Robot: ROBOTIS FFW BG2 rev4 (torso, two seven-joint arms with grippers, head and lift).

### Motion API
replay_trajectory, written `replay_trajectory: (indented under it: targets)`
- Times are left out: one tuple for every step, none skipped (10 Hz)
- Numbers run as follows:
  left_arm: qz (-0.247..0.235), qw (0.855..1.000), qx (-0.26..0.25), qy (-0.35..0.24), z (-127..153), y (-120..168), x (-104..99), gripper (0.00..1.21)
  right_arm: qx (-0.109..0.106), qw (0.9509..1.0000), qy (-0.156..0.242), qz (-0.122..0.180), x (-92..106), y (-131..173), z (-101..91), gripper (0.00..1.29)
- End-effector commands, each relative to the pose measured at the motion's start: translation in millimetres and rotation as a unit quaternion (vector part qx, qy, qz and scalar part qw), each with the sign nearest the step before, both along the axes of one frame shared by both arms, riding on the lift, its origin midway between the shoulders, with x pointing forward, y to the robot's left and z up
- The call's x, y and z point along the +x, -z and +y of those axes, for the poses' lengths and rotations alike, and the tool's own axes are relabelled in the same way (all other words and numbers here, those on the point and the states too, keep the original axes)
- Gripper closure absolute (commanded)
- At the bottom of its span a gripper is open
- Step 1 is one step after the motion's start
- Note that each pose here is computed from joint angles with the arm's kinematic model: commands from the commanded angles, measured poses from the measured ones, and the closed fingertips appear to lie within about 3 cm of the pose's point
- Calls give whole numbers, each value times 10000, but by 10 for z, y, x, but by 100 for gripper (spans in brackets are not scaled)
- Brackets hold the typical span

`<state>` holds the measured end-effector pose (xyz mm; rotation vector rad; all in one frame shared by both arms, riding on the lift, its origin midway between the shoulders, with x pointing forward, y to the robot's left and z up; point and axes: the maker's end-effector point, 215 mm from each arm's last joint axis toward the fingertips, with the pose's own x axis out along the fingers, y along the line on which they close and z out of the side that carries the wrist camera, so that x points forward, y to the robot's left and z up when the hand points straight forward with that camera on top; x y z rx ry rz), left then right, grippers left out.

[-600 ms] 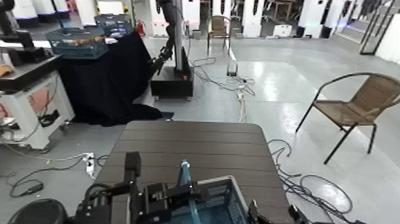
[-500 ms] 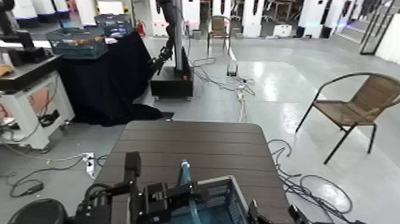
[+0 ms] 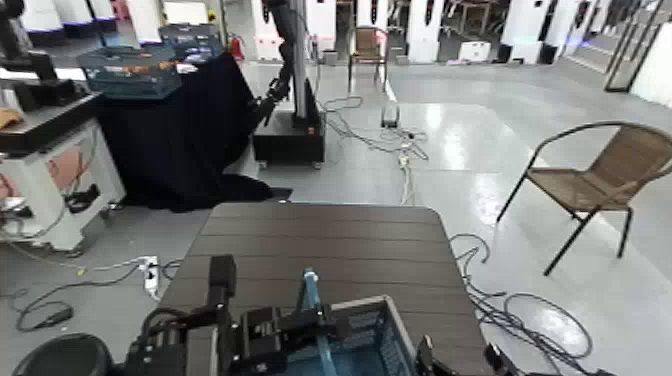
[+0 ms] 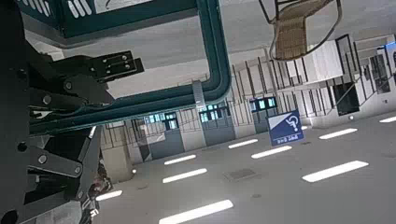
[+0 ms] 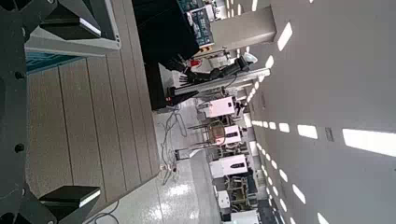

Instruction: Place the crate on the table.

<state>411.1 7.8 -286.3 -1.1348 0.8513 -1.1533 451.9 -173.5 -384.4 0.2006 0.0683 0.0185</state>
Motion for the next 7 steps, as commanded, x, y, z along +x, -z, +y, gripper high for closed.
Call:
replay_trajectory:
  targets:
    - [25,10000,-5,-15,12,13,15,120,0,10000,-7,9,2,11,8,13]
    - [13,10000,6,-19,35,5,44,120,1,10000,-5,2,2,6,7,13]
    - [14,10000,35,-28,66,5,83,120,3,10000,-12,10,-1,15,16,13]
    - [28,10000,82,12,85,20,105,120,3,10000,-12,10,-1,15,16,13]
    - [66,10000,52,54,86,27,130,120,10,10000,-11,12,-1,15,15,13]
    - [93,9999,43,114,53,36,152,120,17,10000,-8,12,0,15,18,13]
    - [95,9998,42,195,18,43,185,120,4,10000,-19,11,2,16,24,13]
